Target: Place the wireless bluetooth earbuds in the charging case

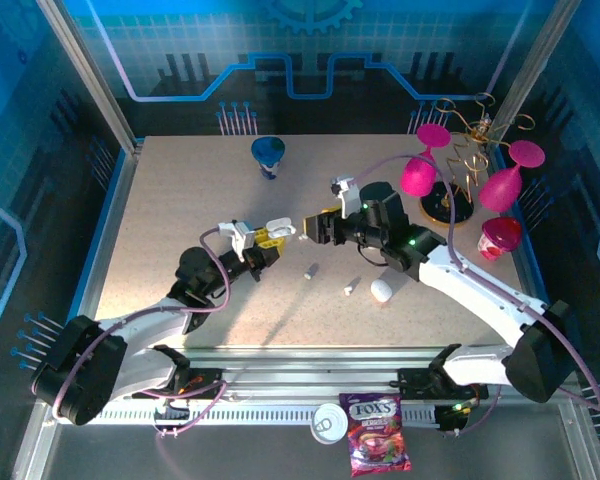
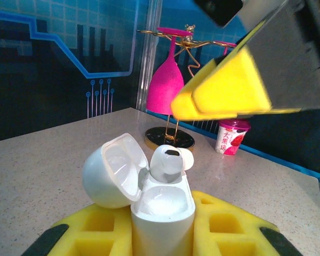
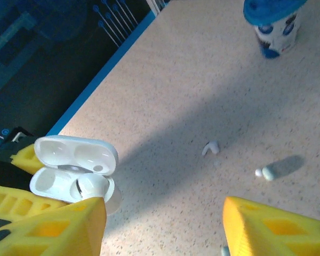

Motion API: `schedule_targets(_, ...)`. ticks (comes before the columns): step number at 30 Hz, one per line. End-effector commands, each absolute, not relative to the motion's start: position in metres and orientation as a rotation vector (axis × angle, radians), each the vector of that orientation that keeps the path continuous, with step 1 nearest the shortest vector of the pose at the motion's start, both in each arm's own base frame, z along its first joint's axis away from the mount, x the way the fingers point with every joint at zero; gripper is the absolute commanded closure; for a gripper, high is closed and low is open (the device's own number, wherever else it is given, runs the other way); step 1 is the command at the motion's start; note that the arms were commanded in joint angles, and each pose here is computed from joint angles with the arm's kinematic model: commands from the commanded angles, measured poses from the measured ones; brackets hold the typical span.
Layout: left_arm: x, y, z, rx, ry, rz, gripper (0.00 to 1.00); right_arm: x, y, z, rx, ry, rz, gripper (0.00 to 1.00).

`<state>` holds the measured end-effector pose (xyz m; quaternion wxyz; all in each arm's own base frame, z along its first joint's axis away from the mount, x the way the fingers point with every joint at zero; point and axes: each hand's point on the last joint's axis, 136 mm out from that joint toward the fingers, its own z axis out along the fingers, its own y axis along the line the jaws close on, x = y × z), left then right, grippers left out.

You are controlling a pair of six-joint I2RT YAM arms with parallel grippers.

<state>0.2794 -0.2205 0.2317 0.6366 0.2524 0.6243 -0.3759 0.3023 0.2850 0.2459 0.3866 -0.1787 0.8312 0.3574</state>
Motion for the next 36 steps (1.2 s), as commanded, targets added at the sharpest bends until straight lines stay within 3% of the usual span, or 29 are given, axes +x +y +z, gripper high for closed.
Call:
schedule_targets(1, 0.275, -0.227, 0.256, 0.614, 1.334, -0.877, 1.00, 0.297, 0.295, 0.243, -0.480, 2.137, 0.994, 0.42)
schedule_targets(25, 0.277, -0.228, 0.257, 0.614, 1.333, -0.879, 1.00, 0.285, 0.322, 0.238, -0.616, 2.141, 1.040, 0.43)
schedule_targets(36, 0.277, -0.228, 0.252, 0.621, 1.341, -0.875, 1.00, 0.278, 0.325, 0.243, -0.662, 2.111, 1.061, 0.37)
